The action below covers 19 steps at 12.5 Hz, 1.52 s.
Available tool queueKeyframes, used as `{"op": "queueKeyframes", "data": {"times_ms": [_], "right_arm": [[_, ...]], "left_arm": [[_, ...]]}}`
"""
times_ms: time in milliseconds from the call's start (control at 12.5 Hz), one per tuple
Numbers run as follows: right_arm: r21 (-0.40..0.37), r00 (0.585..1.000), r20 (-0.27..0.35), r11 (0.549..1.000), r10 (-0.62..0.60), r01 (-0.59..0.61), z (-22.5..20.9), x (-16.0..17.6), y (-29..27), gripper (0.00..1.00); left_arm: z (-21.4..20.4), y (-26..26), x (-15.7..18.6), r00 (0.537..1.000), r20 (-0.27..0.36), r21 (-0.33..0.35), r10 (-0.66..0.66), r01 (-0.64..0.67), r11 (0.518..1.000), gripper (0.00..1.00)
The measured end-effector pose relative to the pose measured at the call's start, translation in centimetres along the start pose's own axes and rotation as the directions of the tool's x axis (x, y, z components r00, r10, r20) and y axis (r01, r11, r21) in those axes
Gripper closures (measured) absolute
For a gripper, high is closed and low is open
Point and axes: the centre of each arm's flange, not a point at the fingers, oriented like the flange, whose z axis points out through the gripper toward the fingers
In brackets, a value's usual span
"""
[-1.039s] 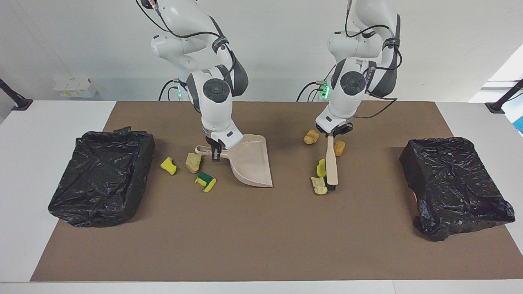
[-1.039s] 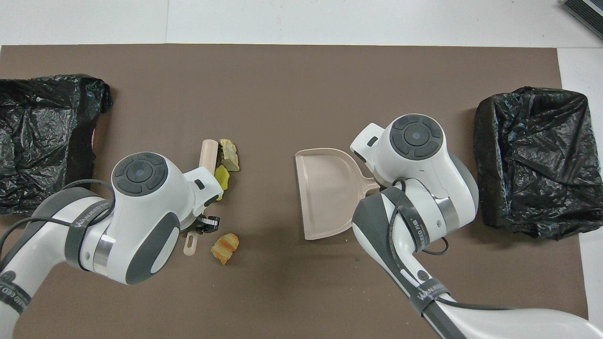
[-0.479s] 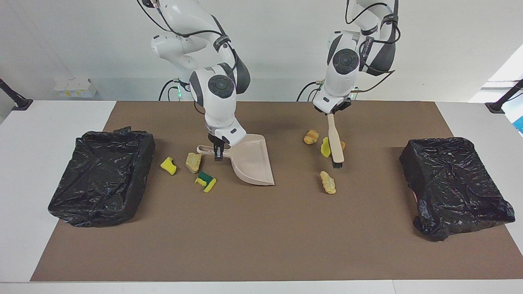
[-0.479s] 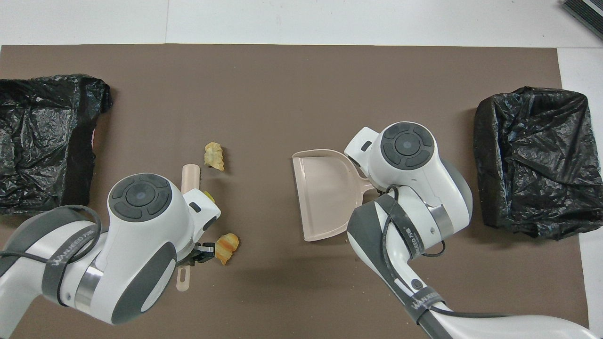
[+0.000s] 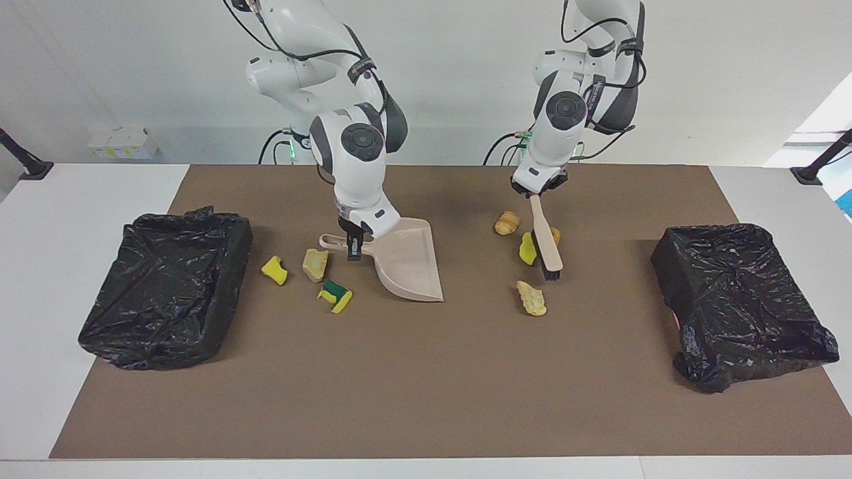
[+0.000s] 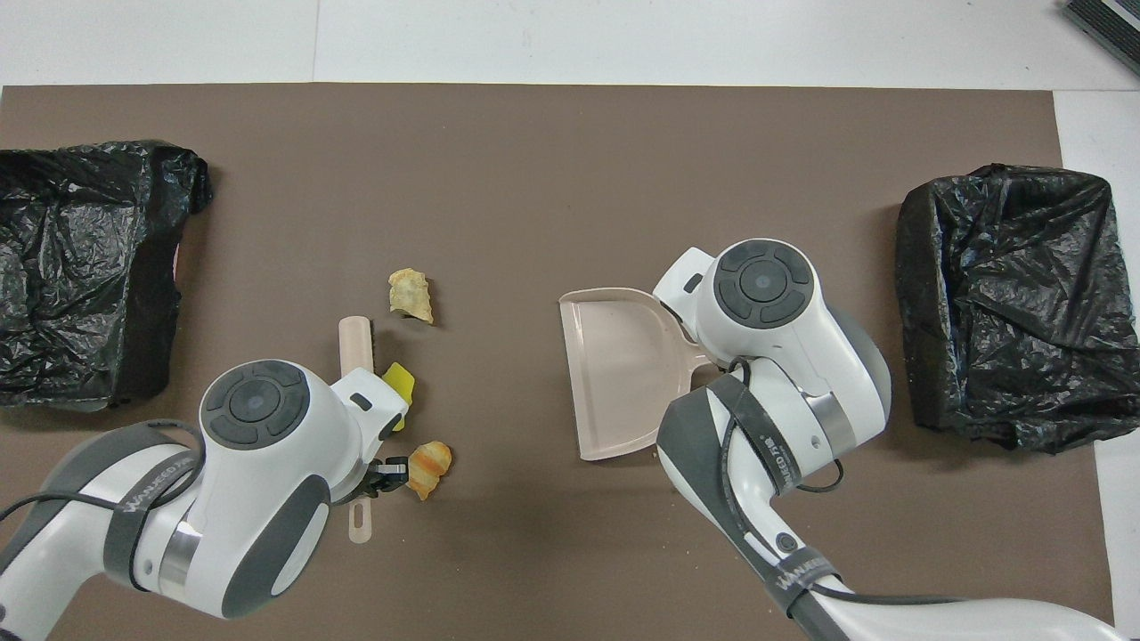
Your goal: Sweep and dump trash in bin
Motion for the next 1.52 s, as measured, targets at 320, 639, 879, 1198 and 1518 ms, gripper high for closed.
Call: {"op": "queueKeyframes", "data": {"times_ms": [320, 639, 879, 1198, 1518], "right_arm": [[-0.012, 0.998, 0.039, 0.999, 0.046, -0.046, -0.1, 0.7, -0.5, 0.68], [-0.053, 0.988, 0.081, 0.99, 0.134, -0.13, -1.1, 2.3, -1.4, 0.68], [-0.061, 0.965, 0.084, 0.968, 0.249, -0.244, -1.0, 4.2, -2.7, 0.68], [-0.061, 0.939, 0.076, 0.942, 0.334, -0.33, -0.8, 6.3, -4.0, 0.68], [-0.072, 0.91, 0.064, 0.911, 0.41, -0.406, -1.1, 8.9, -5.5, 0.68]], "left_arm": [[0.2, -6.5, 3.0, 0.988, 0.03, -0.037, -0.149, 0.15, 0.988, 0.74], [1.0, -7.4, 1.8, 0.983, 0.092, -0.003, -0.162, 0.163, 0.987, 0.74], [1.7, -7.9, 0.1, 0.979, 0.124, 0.023, -0.164, 0.163, 0.986, 0.74], [2.6, -8.5, -1.4, 0.97, 0.171, 0.052, -0.172, 0.165, 0.985, 0.74], [3.2, -8.7, -3.6, 0.957, 0.197, 0.093, -0.212, 0.197, 0.976, 0.74]]}}
